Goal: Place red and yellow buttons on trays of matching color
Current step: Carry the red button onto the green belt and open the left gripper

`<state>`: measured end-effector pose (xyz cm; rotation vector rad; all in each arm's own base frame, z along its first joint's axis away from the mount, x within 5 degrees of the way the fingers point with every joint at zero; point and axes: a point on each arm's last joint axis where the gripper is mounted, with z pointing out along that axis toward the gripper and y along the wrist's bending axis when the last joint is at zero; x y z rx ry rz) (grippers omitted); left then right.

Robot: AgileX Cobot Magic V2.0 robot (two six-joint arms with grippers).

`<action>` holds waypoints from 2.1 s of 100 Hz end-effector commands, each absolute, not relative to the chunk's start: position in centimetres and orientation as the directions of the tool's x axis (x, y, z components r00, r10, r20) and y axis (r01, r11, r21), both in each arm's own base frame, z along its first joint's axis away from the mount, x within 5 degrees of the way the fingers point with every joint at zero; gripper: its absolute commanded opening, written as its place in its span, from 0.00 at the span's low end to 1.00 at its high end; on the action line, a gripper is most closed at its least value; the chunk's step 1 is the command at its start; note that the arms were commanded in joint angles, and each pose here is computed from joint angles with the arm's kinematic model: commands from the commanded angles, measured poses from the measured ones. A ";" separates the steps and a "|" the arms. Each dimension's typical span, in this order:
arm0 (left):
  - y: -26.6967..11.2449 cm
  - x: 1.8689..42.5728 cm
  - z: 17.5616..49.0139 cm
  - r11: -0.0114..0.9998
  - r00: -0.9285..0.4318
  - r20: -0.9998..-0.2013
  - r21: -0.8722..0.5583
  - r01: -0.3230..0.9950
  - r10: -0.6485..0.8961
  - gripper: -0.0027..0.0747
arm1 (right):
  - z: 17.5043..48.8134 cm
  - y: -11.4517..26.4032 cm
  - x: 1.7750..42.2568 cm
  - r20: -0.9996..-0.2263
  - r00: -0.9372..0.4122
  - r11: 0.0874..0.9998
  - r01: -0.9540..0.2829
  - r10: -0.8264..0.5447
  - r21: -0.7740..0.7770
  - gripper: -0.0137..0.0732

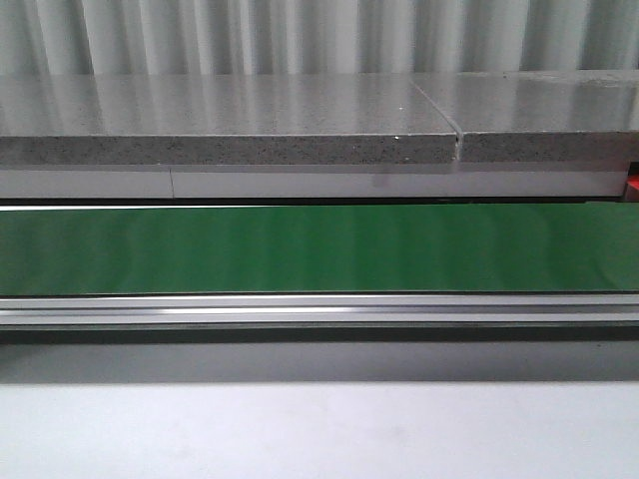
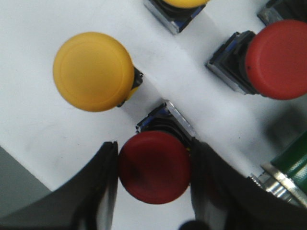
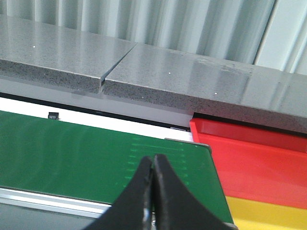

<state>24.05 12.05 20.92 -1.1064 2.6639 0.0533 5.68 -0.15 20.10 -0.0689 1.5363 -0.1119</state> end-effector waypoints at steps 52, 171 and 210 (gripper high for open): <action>8.1 20.2 35.2 0.848 -0.625 -0.626 -0.115 -0.518 -0.467 0.01 | 21.1 -0.1 5.5 -0.983 0.127 0.991 0.043 -0.130 -0.126 0.08; 1.9 33.6 31.1 0.994 -0.941 -0.332 0.066 -0.084 -0.057 0.02 | 21.1 -0.1 5.5 -0.983 0.127 0.991 0.043 -0.130 -0.126 0.08; 1.1 33.4 31.3 0.996 -0.945 -0.325 0.064 -0.059 -0.035 0.93 | 21.1 -0.1 5.5 -0.983 0.127 0.991 0.043 -0.130 -0.126 0.08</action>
